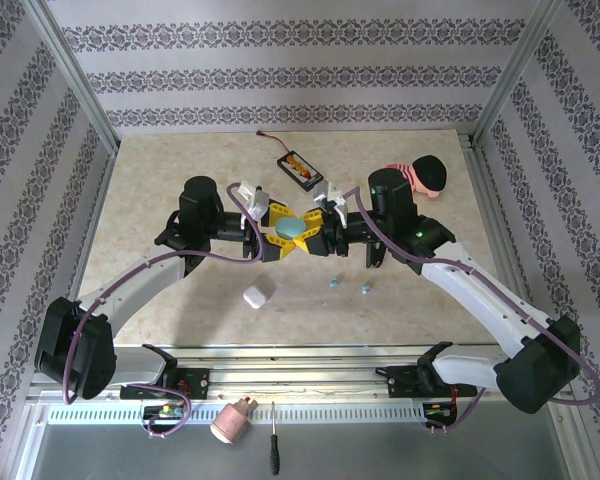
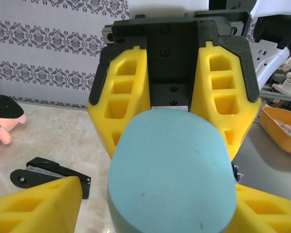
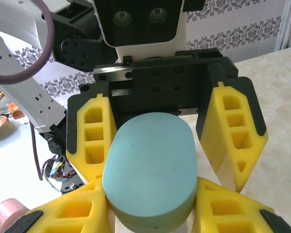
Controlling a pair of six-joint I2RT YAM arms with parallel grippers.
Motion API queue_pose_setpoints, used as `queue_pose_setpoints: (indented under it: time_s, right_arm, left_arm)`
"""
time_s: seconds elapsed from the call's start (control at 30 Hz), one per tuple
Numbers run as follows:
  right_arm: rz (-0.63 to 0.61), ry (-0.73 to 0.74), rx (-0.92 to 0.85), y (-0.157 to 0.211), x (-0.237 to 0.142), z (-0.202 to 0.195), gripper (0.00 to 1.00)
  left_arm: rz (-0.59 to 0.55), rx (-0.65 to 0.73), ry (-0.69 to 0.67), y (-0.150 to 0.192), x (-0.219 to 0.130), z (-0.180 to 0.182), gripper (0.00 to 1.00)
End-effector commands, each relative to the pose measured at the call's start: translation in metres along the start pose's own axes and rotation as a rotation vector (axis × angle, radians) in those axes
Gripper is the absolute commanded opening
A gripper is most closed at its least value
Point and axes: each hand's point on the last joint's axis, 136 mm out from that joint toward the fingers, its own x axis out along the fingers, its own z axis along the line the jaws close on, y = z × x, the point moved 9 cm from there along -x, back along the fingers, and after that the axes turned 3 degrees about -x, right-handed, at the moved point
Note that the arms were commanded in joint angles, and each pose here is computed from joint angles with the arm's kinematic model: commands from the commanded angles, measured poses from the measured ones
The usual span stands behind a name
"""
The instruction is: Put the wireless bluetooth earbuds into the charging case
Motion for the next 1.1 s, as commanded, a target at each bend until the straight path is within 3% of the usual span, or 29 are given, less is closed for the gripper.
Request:
queue_pose_setpoints:
  time_s: [0.0,0.17,0.3,0.67,0.8,1.07]
  right_arm:
    - [-0.061,-0.03,-0.044,-0.0073,-0.0075,0.006,0.29]
    - [-0.075,-0.03,-0.04,-0.006,-0.0084,0.0051,0.28]
    - [-0.09,-0.03,-0.039,-0.0067,-0.0095,0.0047,0.28]
    - [-0.09,-0.028,-0.029,-0.0048,-0.0088,0.0022,0.29]
    - [-0.093,-0.005,-0.035,-0.0062,-0.0098,0.0012,0.43]
    - [-0.103,0.022,-0.038,-0.0101,-0.013,0.0008,0.61]
  left_arm:
    - [-0.054,0.02,0.029,-0.0089,0.0019,-0.0023,0.68]
    - [-0.085,0.013,0.066,-0.0132,0.0033,-0.0014,0.58]
    - [-0.087,0.016,0.066,-0.0131,0.003,-0.0007,0.57]
    - [-0.09,0.023,0.078,-0.0163,0.003,-0.0015,0.36]
    - [-0.087,0.024,0.072,-0.0146,0.0026,0.0003,0.35]
    - [-0.079,0.025,0.055,-0.0093,0.0017,0.0045,0.33]
